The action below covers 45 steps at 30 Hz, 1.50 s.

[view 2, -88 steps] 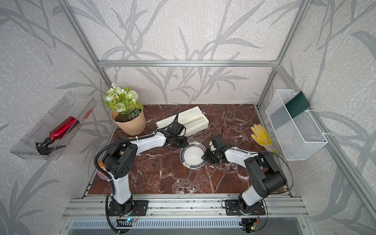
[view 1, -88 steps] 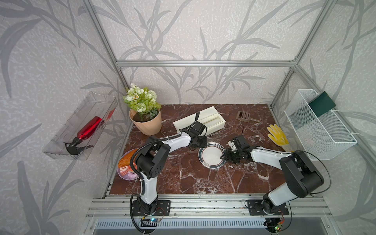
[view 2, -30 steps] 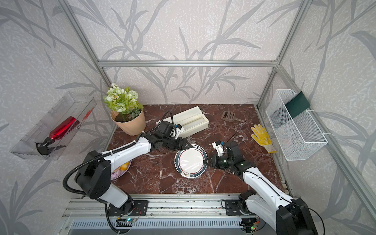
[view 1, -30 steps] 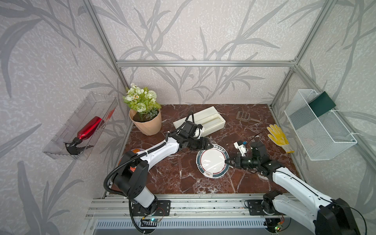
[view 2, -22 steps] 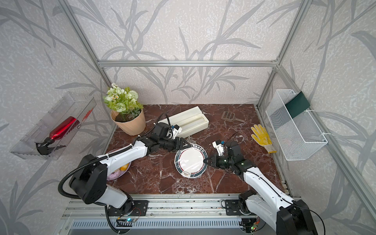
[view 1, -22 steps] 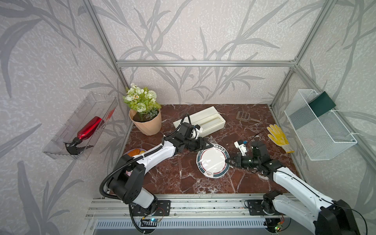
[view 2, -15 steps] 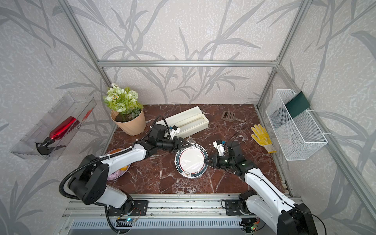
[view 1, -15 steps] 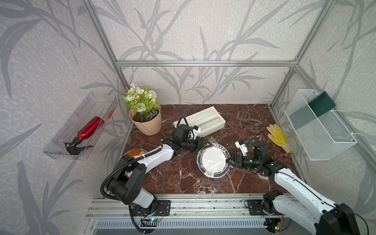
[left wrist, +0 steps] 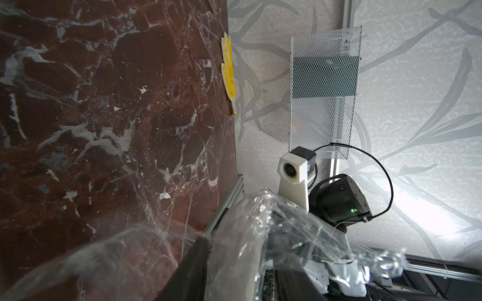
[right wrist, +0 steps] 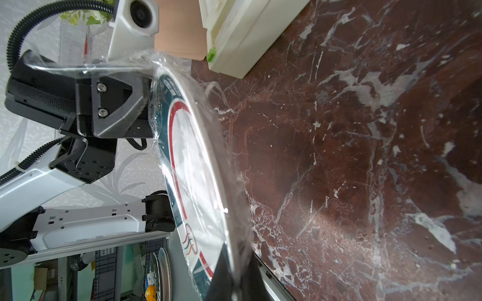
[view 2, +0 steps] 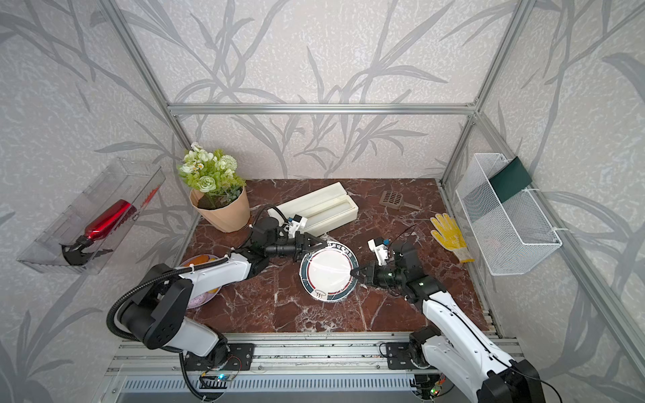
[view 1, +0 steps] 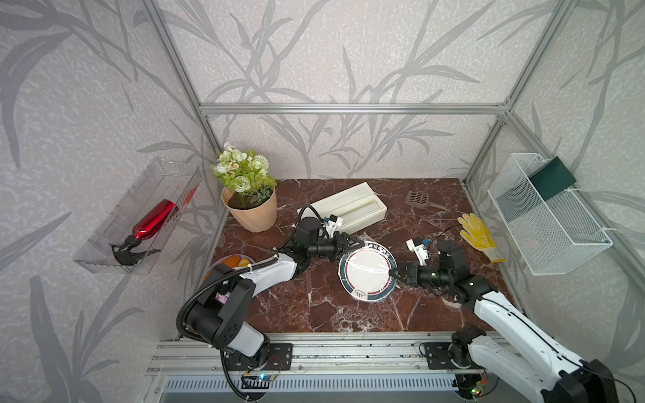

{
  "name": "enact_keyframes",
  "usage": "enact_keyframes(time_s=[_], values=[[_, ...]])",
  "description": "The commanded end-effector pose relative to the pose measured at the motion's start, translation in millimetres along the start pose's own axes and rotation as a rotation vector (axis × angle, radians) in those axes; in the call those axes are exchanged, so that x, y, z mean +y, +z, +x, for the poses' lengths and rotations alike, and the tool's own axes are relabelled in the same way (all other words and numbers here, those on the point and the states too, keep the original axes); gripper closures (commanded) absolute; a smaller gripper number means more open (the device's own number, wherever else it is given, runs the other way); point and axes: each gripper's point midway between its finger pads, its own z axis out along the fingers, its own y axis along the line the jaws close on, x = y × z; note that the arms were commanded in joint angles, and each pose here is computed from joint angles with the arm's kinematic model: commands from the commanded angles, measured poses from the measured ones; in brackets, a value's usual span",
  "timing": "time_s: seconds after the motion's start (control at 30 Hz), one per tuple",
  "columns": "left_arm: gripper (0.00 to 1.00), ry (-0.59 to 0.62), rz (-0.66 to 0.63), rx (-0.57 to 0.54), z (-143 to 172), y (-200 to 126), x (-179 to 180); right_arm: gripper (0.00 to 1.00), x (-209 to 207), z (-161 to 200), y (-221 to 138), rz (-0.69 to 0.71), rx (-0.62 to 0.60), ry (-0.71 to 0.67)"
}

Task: Wrap the plate with plastic wrap
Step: Cover the plate with plastic wrap.

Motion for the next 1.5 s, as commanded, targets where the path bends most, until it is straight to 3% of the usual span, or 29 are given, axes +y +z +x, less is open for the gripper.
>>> enact_keyframes(time_s=[0.0,0.3,0.67,1.03,1.23,1.33,1.47], values=[[0.55,0.032,0.129,0.086,22.1,-0.7,-37.7,1.00,18.3,-24.9,-5.0,-0.028,-0.099,-0.031],[0.63,0.077,0.149,0.146,43.7,5.7,-48.1,1.00,25.1,-27.5,-8.7,-0.046,-0.117,-0.023],[0.82,0.135,0.134,0.220,65.2,4.3,-51.7,0.99,24.9,-24.0,-13.1,-0.021,-0.110,-0.038],[0.84,0.314,-0.018,0.217,75.3,-15.3,-49.7,0.61,24.2,-22.7,-37.0,0.137,-0.117,-0.169],[0.89,0.288,-0.037,0.215,72.2,-11.1,-39.1,0.57,32.9,-24.5,-44.5,0.150,-0.118,-0.214],[0.90,0.293,-0.064,0.209,71.6,-13.4,-34.8,0.56,39.8,-26.6,-59.5,0.208,-0.126,-0.306],[0.90,0.330,-0.083,0.224,73.2,-16.6,-37.0,0.58,84.9,-17.7,-67.1,0.061,-0.100,-0.453]])
